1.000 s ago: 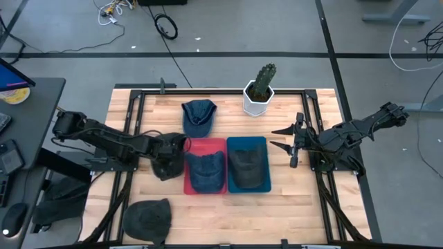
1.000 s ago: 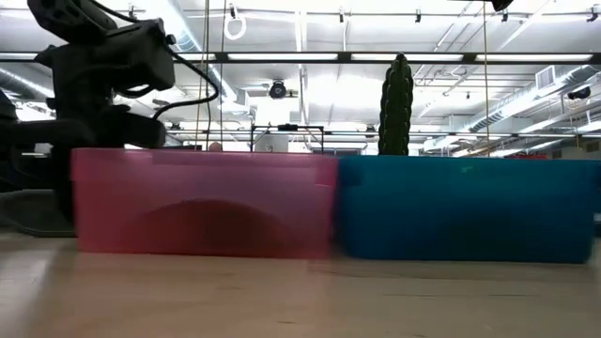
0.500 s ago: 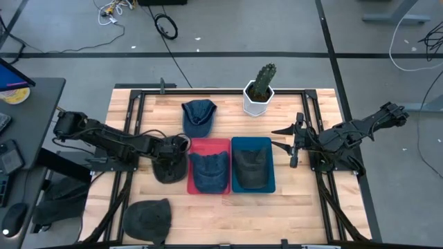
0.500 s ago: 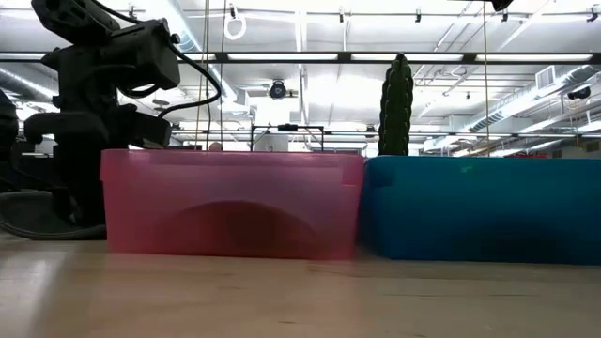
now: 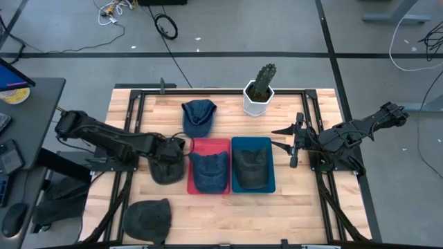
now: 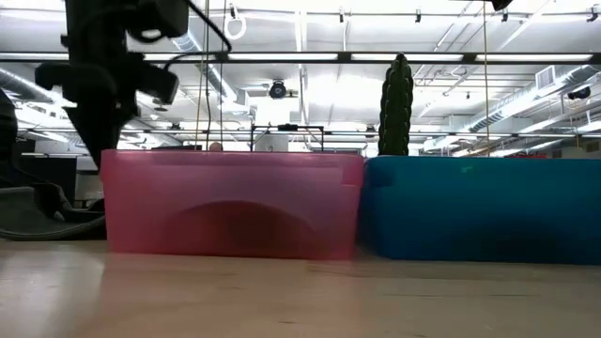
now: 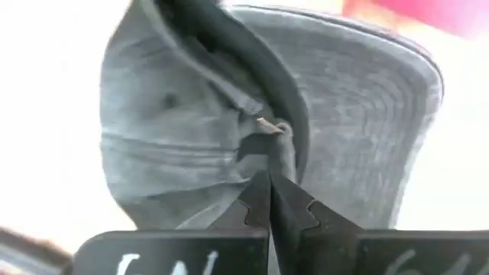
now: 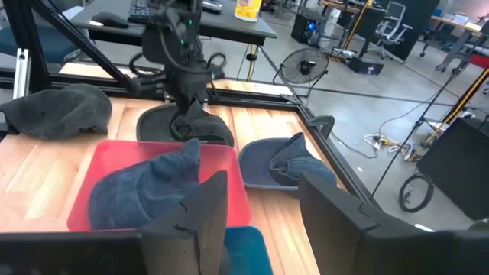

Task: Pick & Place hat
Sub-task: Put the top gray cap into the blue bin

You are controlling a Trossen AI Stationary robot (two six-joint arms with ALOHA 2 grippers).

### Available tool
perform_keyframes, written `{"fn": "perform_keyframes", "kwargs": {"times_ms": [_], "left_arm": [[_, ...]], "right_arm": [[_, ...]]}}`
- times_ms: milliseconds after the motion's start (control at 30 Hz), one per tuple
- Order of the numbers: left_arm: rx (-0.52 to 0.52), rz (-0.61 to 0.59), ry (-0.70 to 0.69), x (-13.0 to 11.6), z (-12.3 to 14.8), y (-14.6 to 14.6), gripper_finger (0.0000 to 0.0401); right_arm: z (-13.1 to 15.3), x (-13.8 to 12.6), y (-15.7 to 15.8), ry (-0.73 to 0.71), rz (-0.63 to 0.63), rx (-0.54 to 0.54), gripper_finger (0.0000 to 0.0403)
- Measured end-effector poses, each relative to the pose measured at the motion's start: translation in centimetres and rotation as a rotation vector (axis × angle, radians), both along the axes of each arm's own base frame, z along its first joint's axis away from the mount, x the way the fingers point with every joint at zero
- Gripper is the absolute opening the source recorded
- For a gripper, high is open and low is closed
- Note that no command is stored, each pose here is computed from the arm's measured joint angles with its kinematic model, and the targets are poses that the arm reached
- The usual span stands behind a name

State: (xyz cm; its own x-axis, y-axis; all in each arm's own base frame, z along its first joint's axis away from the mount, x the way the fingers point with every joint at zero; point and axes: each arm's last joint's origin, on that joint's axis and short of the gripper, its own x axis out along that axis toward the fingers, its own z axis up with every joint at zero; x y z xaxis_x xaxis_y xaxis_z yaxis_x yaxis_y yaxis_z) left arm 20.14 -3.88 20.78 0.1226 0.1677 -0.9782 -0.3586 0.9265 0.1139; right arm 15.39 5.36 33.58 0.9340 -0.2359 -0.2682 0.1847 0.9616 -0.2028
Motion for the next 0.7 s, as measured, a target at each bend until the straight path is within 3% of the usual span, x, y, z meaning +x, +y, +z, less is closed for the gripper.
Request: {"fn": "perform_keyframes", "kwargs": {"times_ms": [133, 333, 500, 700], "left_arm": [[-0.011, 0.000, -0.042, 0.5, 1.3, -0.6, 0.0001], [0.009, 0.009, -0.036, 0.1, -0.3, -0.4, 0.0028], [0.023, 0.037, 0.002, -0.7, -2.1, 0.4, 0.0103], [0.038, 0.075, -0.053, -0.6, -3.8, 1.4, 0.0215]], "right_arm": [[0.0, 0.0, 0.0, -0.002, 0.002, -0.005, 0.0165], [0.0, 0.0, 0.0, -0.002, 0.003, -0.007, 0.0165], [0.0, 0.0, 0.0, -0.001, 0.006, -0.011, 0.0165], [-0.1, 0.1, 0.2, 0.018, 0.067, -0.013, 0.0165]]}}
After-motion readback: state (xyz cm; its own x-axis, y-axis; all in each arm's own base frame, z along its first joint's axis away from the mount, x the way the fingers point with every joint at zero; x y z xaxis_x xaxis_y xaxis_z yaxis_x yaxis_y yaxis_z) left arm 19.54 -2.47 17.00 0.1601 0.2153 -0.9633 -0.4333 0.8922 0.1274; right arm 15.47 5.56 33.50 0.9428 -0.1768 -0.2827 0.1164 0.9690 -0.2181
